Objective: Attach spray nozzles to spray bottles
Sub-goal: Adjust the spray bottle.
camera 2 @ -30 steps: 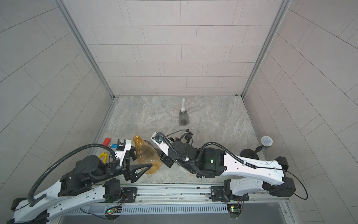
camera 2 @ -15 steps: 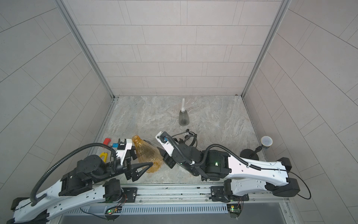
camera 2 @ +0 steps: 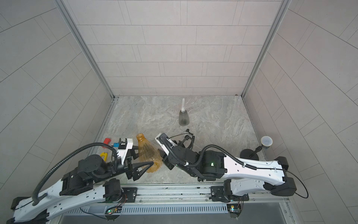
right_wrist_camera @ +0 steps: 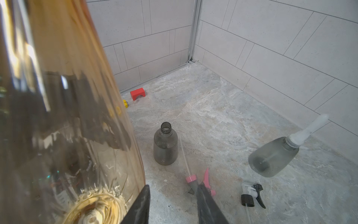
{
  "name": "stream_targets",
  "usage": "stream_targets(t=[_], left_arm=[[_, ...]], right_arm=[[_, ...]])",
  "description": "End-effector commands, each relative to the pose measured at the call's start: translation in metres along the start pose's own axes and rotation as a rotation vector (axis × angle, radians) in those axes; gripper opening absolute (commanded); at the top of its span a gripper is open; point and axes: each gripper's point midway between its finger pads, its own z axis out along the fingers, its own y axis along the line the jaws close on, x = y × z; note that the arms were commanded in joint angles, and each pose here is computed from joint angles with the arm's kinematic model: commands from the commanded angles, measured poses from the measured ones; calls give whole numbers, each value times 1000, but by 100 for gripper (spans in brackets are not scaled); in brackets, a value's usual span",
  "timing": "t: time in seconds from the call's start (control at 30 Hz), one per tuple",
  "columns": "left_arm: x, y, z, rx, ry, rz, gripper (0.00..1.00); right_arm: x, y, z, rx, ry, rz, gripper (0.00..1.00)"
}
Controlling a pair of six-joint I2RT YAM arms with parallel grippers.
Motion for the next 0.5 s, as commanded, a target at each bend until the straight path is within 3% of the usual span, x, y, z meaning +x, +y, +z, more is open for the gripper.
stream_targets(t=[0.0,0.23,0.47], left_arm=[[-17,-4,1,9,-58,4,17],[-13,-4,3,11,-48,3,21],[-13,-4,1,13,-49,1,18]], right_arm=[[-10,28,0,-108,-36,49,40],[-12,37,0,-135,-46,71,40],[-14,34,-1,-120,-61,77,40]])
